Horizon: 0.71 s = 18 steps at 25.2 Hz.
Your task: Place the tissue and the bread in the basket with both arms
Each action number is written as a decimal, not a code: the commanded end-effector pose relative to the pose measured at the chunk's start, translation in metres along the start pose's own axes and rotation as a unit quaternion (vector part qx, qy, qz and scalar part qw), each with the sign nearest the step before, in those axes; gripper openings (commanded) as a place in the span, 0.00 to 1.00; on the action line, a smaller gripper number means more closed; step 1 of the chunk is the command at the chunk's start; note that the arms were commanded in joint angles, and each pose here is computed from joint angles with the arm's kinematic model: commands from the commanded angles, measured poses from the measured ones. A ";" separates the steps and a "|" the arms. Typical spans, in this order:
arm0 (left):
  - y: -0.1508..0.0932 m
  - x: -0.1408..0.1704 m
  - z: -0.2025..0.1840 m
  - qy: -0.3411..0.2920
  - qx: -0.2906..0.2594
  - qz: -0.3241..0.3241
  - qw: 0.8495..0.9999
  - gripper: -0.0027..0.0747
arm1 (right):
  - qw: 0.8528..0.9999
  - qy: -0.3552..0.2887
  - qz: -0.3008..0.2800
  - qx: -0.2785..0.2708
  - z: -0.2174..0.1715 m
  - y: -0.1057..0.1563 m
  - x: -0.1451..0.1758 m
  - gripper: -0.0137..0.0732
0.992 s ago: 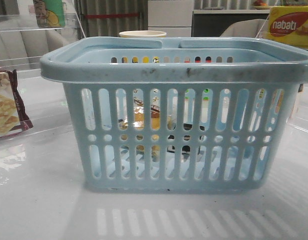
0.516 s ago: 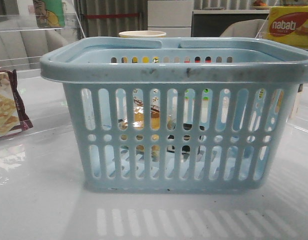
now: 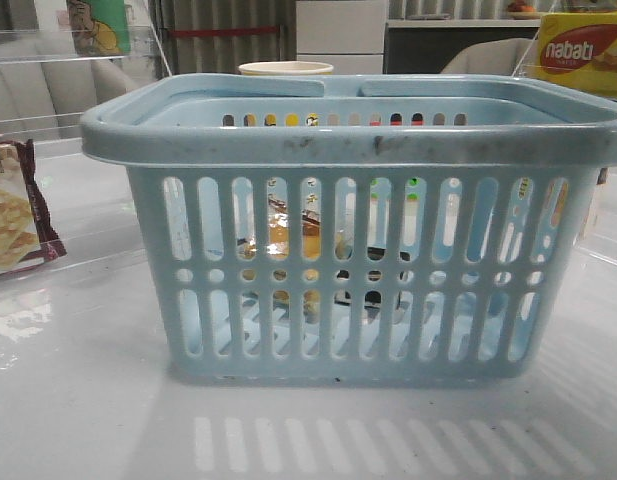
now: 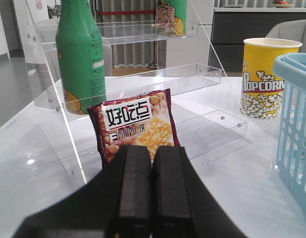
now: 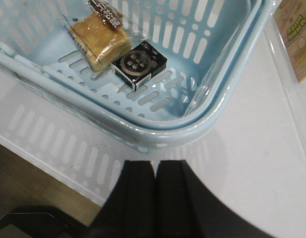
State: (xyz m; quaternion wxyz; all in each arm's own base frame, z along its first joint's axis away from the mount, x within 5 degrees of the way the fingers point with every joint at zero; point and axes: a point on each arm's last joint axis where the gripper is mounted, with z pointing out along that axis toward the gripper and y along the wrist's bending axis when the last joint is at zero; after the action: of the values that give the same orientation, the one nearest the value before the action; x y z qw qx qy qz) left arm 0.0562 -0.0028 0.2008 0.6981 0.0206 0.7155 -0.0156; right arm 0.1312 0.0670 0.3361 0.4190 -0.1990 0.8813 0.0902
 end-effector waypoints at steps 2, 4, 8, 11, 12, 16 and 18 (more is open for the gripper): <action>0.000 -0.008 -0.002 -0.047 0.003 -0.006 0.999 0.15 | 0.999 -0.048 -0.007 0.003 -0.008 -0.001 -0.012 0.22; 0.000 -0.008 -0.002 -0.047 0.003 -0.006 0.999 0.15 | 0.999 -0.050 -0.013 0.013 -0.010 -0.003 -0.008 0.22; 0.000 -0.008 -0.002 -0.047 0.003 -0.006 0.999 0.15 | 0.990 -0.113 -0.001 0.085 -0.021 -0.024 0.016 0.22; 0.000 -0.008 -0.002 -0.047 0.003 -0.006 0.999 0.15 | 0.973 -0.183 0.023 0.137 -0.031 -0.032 0.045 0.22; 0.000 -0.008 -0.002 -0.047 0.003 -0.006 0.999 0.15 | 0.967 -0.201 0.029 0.153 -0.031 -0.033 0.059 0.22; 0.000 -0.008 -0.002 -0.047 0.003 -0.006 0.999 0.15 | 0.939 -0.275 0.038 0.205 -0.025 -0.032 0.106 0.22; 0.000 -0.008 -0.002 -0.047 0.003 -0.006 0.999 0.15 | 0.923 -0.310 0.039 0.227 -0.019 -0.031 0.128 0.22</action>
State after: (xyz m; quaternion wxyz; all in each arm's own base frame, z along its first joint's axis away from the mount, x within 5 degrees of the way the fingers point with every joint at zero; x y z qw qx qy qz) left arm 0.0562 -0.0027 0.2007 0.6975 0.0206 0.7161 -0.0156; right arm 0.0633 -0.0010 0.2475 0.6334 -0.0289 0.7730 -0.0206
